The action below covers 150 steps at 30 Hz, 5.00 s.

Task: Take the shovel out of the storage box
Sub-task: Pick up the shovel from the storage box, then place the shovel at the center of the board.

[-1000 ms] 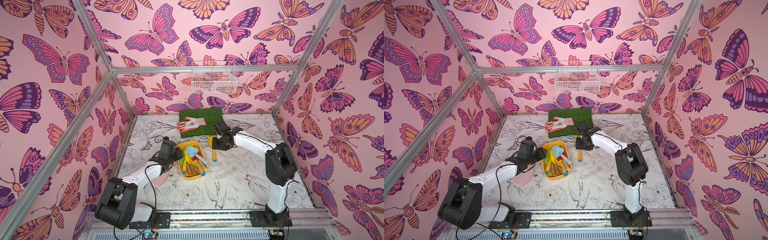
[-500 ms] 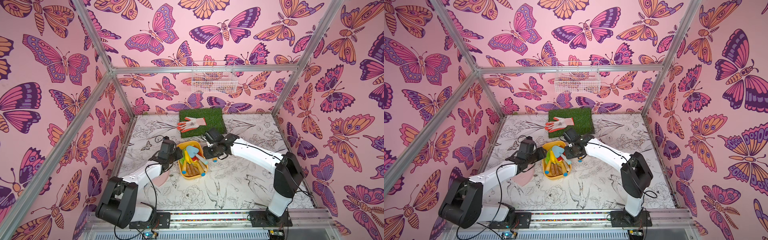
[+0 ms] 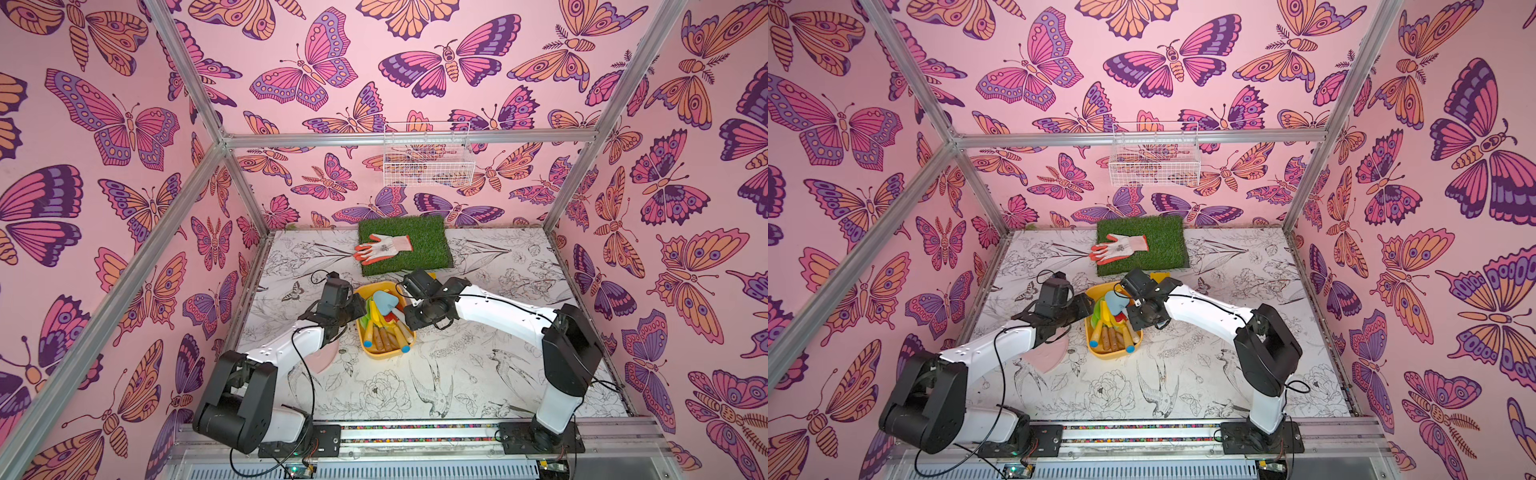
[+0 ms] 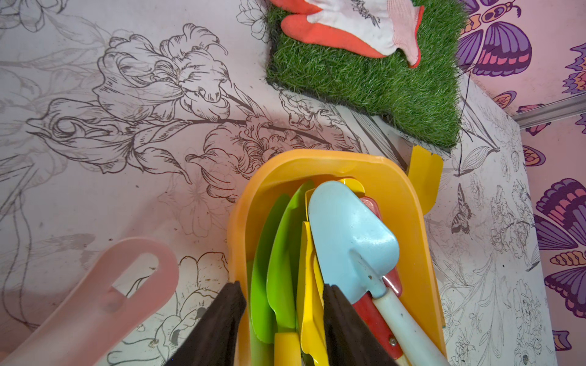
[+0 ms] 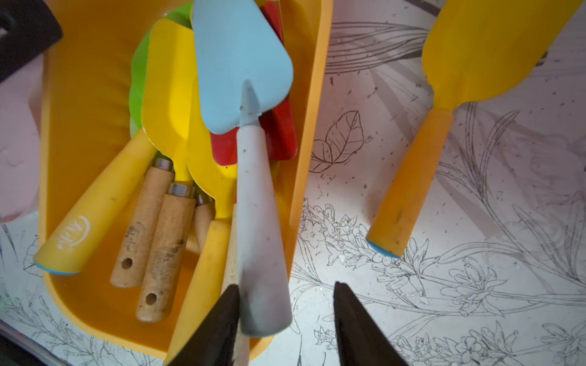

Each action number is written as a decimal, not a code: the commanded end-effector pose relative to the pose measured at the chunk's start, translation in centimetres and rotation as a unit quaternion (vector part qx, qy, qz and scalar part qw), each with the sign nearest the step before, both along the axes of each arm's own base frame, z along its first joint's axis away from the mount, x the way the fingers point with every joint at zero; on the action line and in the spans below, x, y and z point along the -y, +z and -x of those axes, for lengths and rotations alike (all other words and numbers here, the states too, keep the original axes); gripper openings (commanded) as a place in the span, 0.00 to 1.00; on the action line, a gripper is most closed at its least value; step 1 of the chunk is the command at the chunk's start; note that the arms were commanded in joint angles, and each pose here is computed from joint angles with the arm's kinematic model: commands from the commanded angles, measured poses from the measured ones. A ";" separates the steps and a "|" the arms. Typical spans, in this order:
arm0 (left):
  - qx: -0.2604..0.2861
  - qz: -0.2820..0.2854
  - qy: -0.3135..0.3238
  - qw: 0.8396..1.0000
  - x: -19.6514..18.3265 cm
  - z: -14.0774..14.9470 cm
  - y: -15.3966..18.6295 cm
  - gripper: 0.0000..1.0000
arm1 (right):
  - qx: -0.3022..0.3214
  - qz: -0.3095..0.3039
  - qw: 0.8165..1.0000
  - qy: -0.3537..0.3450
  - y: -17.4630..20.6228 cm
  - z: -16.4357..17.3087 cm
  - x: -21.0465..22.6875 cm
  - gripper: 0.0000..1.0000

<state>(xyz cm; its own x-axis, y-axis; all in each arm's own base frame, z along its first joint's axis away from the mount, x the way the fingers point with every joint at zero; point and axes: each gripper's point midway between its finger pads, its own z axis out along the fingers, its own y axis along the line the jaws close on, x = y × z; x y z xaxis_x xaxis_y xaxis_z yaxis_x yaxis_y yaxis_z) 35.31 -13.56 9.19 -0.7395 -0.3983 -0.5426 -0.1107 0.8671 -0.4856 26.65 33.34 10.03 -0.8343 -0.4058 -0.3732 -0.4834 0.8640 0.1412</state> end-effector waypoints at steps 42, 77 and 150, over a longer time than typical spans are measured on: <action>-0.020 0.008 -0.025 0.999 0.9 0.7 -0.8 0.48 | 0.018 -0.036 0.999 -0.003 1.4 0.3 -1.9 0.17; -0.021 0.010 -0.025 0.999 0.9 0.7 -0.8 0.48 | 0.112 -0.199 0.932 -0.280 6.6 -2.7 11.6 0.15; -0.027 0.005 -0.026 0.999 0.9 0.6 -1.4 0.48 | 0.003 -0.096 0.973 -0.210 1.1 -5.7 12.6 0.45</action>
